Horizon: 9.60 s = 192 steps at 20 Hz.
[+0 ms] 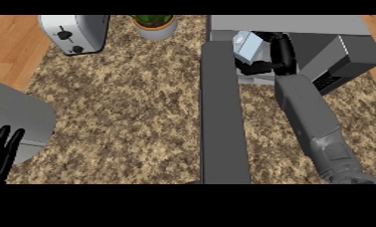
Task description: Pick up the milk, place it into the microwave and close the microwave
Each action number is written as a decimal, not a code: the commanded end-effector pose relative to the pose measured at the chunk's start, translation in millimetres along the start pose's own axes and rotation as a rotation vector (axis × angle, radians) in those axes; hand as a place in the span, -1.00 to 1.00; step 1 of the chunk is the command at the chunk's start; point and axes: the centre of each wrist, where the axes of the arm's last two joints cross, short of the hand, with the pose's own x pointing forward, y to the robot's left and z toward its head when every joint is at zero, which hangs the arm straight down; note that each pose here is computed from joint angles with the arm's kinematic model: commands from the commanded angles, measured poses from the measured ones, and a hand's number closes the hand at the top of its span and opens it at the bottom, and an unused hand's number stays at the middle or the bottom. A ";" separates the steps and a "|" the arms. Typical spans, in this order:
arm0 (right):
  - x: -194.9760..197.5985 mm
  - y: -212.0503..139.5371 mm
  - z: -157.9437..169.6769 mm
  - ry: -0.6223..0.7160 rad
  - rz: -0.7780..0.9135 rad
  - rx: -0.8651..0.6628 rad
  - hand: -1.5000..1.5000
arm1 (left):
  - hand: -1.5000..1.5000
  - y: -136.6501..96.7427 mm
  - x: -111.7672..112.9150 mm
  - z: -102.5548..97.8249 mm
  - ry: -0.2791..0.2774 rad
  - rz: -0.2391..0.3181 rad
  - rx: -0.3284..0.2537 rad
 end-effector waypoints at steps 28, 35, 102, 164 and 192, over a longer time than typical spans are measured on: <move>27.1 -23.3 -47.4 0.001 0.585 -0.384 -1.00 | -1.00 -23.6 -5.0 -42.1 -0.011 -0.054 -0.152; 33.4 -16.7 -53.6 0.092 0.461 -0.323 -1.00 | -1.00 -28.3 -3.5 -53.7 -0.014 -0.072 -0.172; -86.3 -26.1 152.8 0.096 -0.127 -0.053 -1.00 | 1.00 -128.7 -98.4 -109.7 0.185 -0.143 -0.578; 126.2 -120.9 178.4 -0.214 -0.383 0.370 -1.00 | 1.00 -296.8 -124.3 -204.5 0.155 -0.015 -0.213; 162.3 -137.3 154.3 -0.270 -0.394 0.425 -1.00 | 1.00 -286.5 -132.9 -226.0 0.073 0.046 -0.123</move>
